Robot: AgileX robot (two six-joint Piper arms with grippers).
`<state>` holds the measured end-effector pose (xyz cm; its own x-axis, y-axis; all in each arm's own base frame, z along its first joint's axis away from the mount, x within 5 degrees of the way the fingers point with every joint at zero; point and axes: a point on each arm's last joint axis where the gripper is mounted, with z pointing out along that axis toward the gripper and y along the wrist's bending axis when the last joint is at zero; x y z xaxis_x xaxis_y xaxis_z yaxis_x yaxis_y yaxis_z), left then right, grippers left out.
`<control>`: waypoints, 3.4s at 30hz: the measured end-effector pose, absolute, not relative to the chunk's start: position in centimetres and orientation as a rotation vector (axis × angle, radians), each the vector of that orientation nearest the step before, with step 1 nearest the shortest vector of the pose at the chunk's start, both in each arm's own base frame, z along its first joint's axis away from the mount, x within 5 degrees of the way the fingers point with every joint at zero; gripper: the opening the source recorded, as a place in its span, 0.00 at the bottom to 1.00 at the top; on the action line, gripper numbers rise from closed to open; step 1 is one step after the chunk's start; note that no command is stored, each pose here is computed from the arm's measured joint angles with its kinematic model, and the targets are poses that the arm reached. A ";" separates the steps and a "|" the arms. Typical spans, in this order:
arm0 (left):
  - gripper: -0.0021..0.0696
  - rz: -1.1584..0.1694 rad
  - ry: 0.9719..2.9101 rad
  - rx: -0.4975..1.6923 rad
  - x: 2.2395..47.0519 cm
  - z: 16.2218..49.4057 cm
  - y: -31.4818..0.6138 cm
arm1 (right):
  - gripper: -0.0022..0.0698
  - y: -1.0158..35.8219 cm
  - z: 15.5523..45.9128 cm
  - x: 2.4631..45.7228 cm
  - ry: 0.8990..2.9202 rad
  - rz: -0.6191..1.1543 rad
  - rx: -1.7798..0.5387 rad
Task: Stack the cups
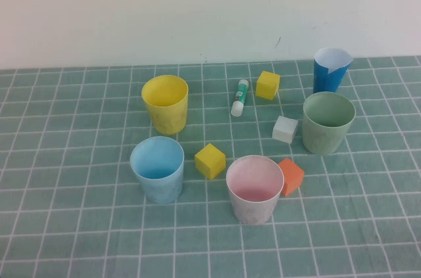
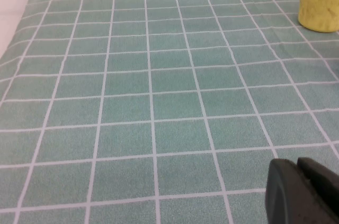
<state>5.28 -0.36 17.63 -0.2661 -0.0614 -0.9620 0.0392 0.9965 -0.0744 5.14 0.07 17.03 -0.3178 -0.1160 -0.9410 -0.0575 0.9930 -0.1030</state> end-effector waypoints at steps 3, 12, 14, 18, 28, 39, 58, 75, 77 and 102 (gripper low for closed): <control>0.03 -0.095 1.838 -0.014 5.3 17.6 -0.4 | 0.03 0.1 17.0 5.1 1.895 -0.059 -0.125; 0.03 -0.095 1.838 -0.014 5.3 17.6 -0.4 | 0.03 0.1 17.0 5.1 1.895 -0.059 -0.125; 0.03 -0.095 1.838 -0.014 5.3 17.6 -0.4 | 0.03 0.1 17.0 5.1 1.895 -0.059 -0.125; 0.03 -0.095 1.838 -0.014 5.3 17.6 -0.4 | 0.03 0.1 17.0 5.1 1.895 -0.059 -0.125; 0.03 -0.095 1.838 -0.014 5.3 17.6 -0.4 | 0.03 -0.1 17.0 5.1 1.890 -0.141 -0.198; 0.03 -0.096 1.839 -0.016 5.3 17.6 -0.4 | 0.03 -0.2 17.0 5.1 1.887 -0.169 -0.223; 0.03 -0.096 1.839 -0.016 5.3 17.6 -0.4 | 0.03 -0.2 17.0 5.1 1.887 -0.172 -0.227; 0.03 -0.094 1.839 -0.014 5.3 17.6 -0.4 | 0.03 -0.2 17.0 5.1 1.887 -0.172 -0.227; 0.03 -0.094 1.839 -0.014 5.3 17.6 -0.4 | 0.03 -0.2 17.0 5.1 1.887 -0.172 -0.227; 0.03 -0.116 1.840 0.010 5.3 17.6 -0.5 | 0.03 -0.2 17.0 5.1 1.887 -0.167 -0.224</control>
